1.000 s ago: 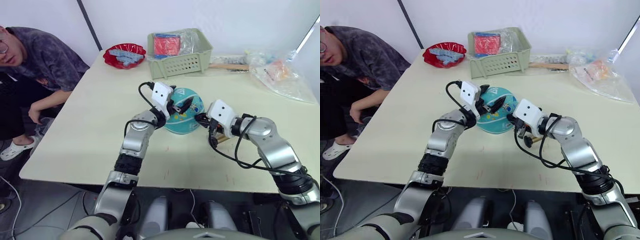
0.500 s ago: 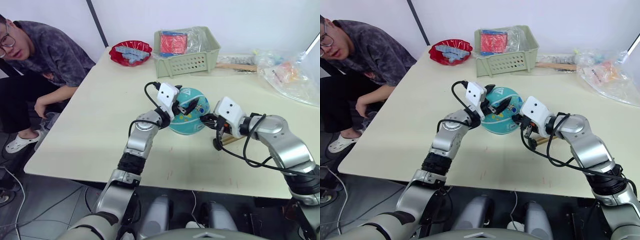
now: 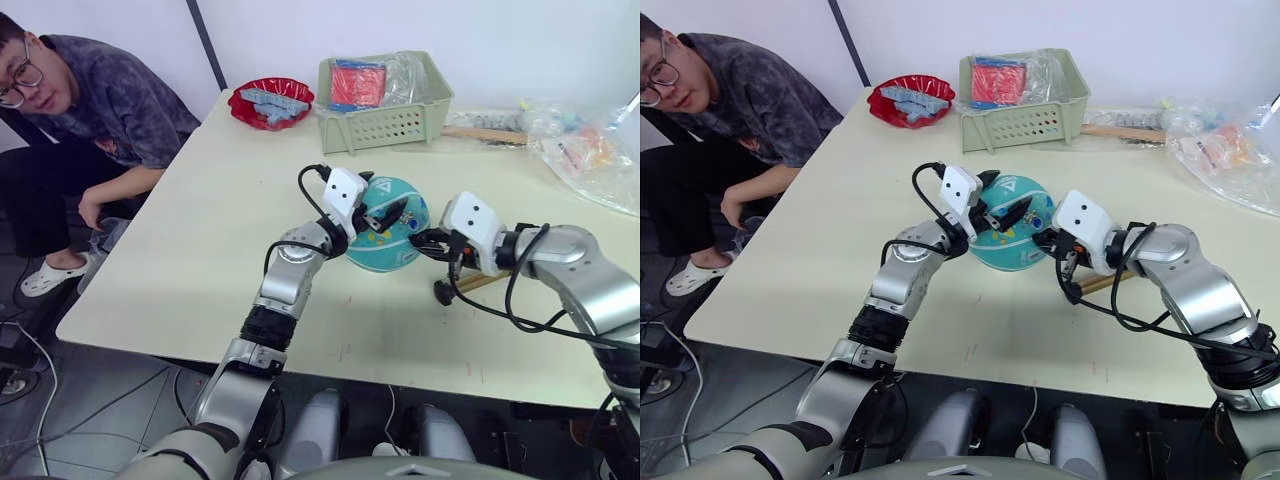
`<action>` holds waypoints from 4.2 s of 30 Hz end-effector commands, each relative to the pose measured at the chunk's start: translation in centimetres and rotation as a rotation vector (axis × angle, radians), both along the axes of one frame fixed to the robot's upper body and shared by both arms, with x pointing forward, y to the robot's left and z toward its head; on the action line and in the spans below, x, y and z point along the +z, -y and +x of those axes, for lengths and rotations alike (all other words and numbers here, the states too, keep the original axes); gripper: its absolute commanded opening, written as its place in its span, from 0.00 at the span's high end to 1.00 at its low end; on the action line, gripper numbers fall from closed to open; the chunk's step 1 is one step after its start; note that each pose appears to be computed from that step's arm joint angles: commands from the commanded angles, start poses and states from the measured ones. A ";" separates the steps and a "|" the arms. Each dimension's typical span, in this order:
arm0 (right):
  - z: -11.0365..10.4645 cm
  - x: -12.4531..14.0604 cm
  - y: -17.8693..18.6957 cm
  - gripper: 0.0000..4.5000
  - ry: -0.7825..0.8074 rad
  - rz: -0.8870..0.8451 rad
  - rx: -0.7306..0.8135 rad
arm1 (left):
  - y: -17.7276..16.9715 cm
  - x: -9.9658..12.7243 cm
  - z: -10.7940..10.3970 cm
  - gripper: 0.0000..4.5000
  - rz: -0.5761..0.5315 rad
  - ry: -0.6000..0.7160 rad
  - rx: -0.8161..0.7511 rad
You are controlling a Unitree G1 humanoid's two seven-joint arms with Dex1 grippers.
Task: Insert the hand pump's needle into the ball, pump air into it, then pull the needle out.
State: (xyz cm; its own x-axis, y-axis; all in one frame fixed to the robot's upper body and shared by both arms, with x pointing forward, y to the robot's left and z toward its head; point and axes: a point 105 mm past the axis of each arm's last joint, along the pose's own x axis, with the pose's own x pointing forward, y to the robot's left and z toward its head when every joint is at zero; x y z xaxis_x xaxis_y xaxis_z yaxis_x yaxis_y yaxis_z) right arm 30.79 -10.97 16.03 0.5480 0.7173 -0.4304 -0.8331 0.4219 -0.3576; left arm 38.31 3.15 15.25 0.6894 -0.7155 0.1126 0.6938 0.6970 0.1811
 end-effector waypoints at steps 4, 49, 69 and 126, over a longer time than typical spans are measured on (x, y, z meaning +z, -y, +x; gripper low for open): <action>-1.0 4.1 0.4 0.92 0.143 0.022 0.035 | -4.8 -11.3 0.2 0.00 0.165 -0.368 0.185; -0.9 -0.9 5.4 0.92 0.239 0.039 -0.124 | -2.7 -5.2 0.6 0.00 0.038 -0.230 0.064; -1.4 -5.1 6.3 0.92 0.355 0.077 -0.137 | -2.5 6.1 -1.5 0.00 -0.001 0.002 -0.152; -0.6 -5.9 11.1 0.27 0.402 0.076 -0.253 | -14.0 1.8 -14.1 0.00 0.133 -0.124 -0.478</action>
